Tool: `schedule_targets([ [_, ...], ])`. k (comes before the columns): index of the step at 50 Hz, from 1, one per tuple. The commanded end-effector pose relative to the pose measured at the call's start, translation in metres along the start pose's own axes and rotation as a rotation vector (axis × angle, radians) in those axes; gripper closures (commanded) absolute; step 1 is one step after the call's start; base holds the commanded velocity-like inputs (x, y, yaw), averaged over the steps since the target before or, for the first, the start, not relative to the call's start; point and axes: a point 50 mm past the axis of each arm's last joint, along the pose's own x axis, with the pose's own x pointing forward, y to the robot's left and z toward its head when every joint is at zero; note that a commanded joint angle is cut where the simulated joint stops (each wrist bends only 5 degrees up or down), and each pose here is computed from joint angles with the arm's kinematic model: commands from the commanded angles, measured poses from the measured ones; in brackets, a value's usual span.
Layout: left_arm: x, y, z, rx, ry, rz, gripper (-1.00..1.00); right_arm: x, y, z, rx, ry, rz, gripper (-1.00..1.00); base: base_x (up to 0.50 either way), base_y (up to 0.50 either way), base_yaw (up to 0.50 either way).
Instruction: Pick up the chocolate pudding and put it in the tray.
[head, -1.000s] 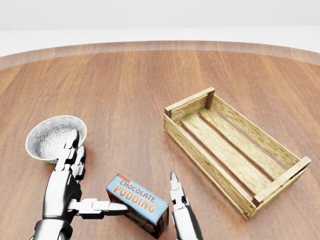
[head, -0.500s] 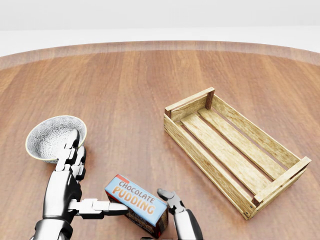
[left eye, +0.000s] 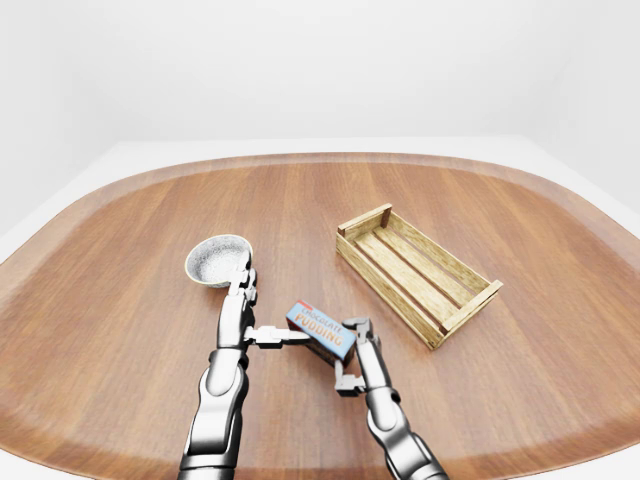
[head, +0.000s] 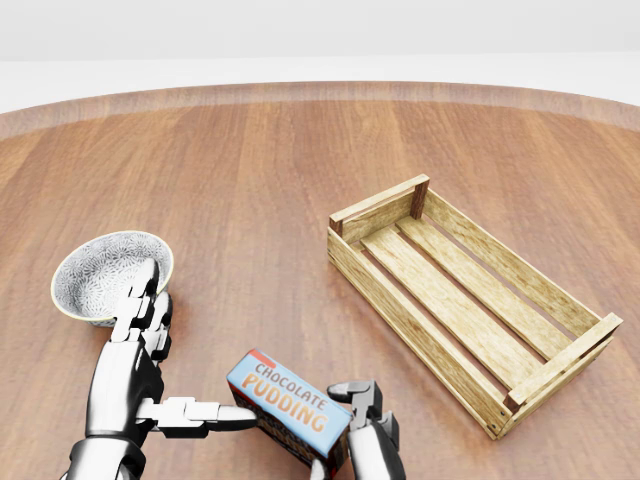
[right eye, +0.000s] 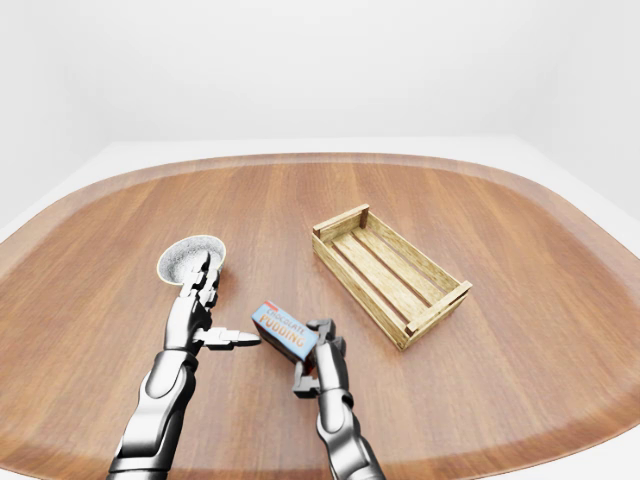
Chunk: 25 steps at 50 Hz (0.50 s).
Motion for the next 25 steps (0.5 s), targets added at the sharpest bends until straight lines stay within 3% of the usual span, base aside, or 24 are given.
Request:
schedule_targets([
  [1,0.002,0.002,-0.003,-0.034,0.024,0.006,-1.0,-0.001,-0.006,0.008,0.038,-0.036,-0.02,1.0,0.0,0.0,0.0],
  [8,0.002,0.002,-0.004,-0.034,0.025,0.004,-1.0,-0.007,-0.02,0.035,0.107,-0.159,-0.048,1.0,0.0,0.0,0.0],
  [11,0.002,0.002,-0.004,-0.033,0.025,0.004,-1.0,-0.015,-0.033,0.069,0.175,-0.31,-0.052,1.0,0.0,0.0,0.0],
  [18,0.002,0.002,-0.003,-0.034,0.025,0.004,-1.0,-0.034,-0.049,0.114,0.221,-0.526,-0.078,1.0,0.0,0.0,0.0],
  [25,0.002,0.002,-0.003,-0.033,0.025,0.003,-1.0,-0.041,-0.054,0.128,0.238,-0.597,-0.087,1.0,0.0,0.0,0.0],
])
